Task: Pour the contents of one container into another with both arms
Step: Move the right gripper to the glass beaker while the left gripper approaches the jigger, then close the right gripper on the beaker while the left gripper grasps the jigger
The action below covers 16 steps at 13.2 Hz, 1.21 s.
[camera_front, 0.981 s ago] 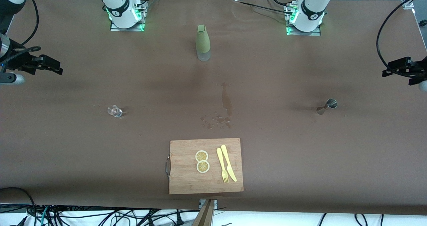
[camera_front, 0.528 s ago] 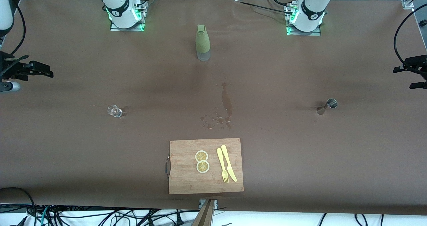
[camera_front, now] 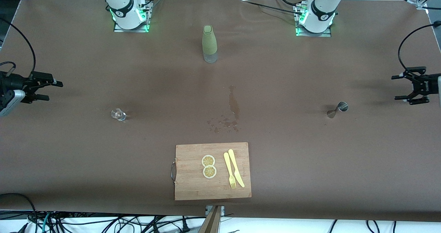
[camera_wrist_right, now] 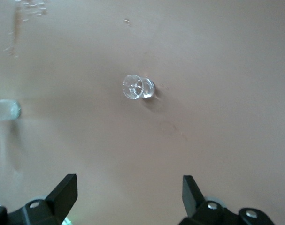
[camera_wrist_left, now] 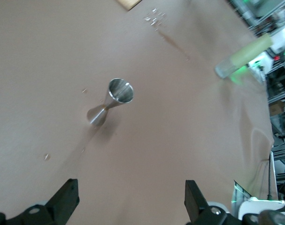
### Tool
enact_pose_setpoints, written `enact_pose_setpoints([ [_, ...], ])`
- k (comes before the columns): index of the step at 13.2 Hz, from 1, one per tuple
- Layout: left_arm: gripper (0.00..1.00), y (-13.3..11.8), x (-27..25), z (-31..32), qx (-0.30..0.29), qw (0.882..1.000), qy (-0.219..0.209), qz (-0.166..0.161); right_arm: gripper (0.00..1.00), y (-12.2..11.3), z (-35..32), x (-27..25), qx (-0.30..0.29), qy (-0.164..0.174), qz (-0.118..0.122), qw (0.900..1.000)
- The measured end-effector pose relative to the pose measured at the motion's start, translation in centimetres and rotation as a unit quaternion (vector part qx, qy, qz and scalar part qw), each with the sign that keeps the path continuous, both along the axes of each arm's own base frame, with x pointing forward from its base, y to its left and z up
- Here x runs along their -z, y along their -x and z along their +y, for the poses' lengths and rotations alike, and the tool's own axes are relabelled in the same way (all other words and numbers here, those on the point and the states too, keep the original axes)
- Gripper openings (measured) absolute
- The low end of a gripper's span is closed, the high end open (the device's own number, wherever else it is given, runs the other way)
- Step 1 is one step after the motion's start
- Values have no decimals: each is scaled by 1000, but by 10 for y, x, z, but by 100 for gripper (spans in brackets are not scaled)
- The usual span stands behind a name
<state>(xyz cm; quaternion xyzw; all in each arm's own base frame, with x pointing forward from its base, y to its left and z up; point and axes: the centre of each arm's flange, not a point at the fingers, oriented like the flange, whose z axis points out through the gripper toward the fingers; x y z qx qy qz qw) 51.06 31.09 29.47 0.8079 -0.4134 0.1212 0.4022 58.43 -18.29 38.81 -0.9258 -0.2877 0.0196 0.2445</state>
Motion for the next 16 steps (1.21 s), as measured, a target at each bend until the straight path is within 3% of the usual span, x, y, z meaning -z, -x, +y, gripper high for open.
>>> enact_pose_setpoints([
  [3, 100, 17, 73, -7, 27, 989, 115, -87, 99, -5, -5, 37, -92, -87, -69, 990],
  [6, 100, 22, 141, -18, 32, 969, 178, -168, 99, -11, -2, 75, -179, -158, -152, 959],
  [9, 100, 21, 185, -39, 31, 947, 225, -227, 99, -14, -8, 120, -234, -192, -221, 927],
  [12, 100, 13, 214, -64, 33, 926, 255, -275, 99, -17, -3, 174, -238, -233, -277, 901],
  [16, 100, 6, 243, -96, 31, 909, 278, -309, 99, -12, 7, 227, -175, -260, -323, 893],
])
